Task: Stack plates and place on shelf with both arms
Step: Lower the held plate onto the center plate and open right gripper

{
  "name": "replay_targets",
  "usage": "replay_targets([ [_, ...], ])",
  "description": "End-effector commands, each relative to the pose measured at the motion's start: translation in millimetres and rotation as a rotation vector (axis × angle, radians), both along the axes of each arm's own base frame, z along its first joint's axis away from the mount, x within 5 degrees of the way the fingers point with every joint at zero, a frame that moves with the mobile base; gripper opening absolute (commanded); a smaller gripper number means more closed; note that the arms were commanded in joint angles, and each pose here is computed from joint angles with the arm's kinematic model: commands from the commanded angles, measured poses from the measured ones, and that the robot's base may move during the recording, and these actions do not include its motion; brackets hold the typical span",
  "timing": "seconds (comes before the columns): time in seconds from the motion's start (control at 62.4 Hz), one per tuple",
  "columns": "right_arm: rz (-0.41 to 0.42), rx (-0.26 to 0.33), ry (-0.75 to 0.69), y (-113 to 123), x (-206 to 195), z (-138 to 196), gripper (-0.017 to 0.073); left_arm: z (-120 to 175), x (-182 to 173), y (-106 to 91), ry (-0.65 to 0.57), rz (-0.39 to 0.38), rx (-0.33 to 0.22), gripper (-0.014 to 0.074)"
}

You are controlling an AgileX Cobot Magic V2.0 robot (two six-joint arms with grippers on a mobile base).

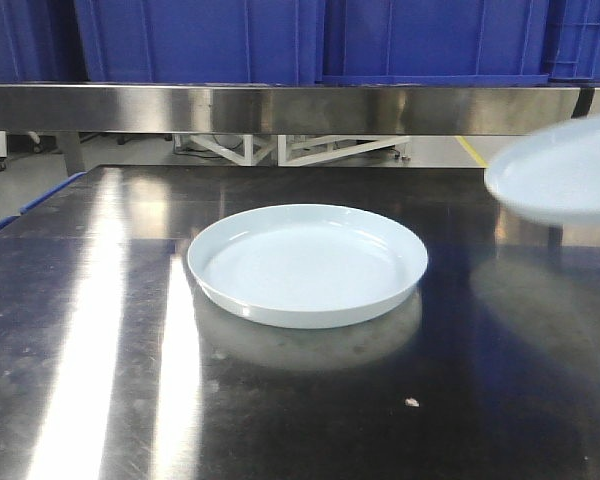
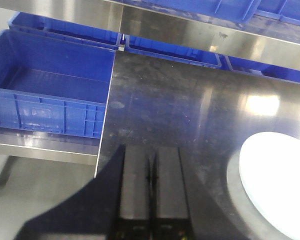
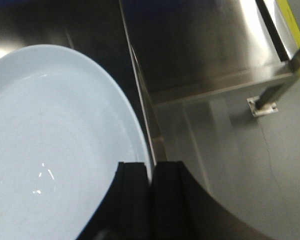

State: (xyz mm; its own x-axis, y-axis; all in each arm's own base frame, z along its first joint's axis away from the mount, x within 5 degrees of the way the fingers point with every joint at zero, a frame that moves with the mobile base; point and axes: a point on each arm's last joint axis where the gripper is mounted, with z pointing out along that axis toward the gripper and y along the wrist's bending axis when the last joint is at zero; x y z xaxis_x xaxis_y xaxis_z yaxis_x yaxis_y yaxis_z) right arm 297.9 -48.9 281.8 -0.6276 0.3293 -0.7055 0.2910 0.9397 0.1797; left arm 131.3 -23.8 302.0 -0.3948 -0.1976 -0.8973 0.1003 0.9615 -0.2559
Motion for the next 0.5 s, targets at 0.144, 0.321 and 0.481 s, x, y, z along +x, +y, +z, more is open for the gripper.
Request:
replay_targets([
  [0.144, 0.08, 0.019, -0.226, 31, -10, 59, 0.0055, 17, 2, 0.1, -0.113, 0.014, -0.034, 0.0101],
  [0.321, 0.231, 0.036, -0.237, 74, -10, 64, 0.0055, 17, 2, 0.1, -0.113, 0.014, -0.034, 0.0101],
  [0.481, 0.373, 0.053, -0.259, 117, -12, 64, 0.0055, 17, 2, 0.1, -0.113, 0.014, -0.034, 0.0101],
])
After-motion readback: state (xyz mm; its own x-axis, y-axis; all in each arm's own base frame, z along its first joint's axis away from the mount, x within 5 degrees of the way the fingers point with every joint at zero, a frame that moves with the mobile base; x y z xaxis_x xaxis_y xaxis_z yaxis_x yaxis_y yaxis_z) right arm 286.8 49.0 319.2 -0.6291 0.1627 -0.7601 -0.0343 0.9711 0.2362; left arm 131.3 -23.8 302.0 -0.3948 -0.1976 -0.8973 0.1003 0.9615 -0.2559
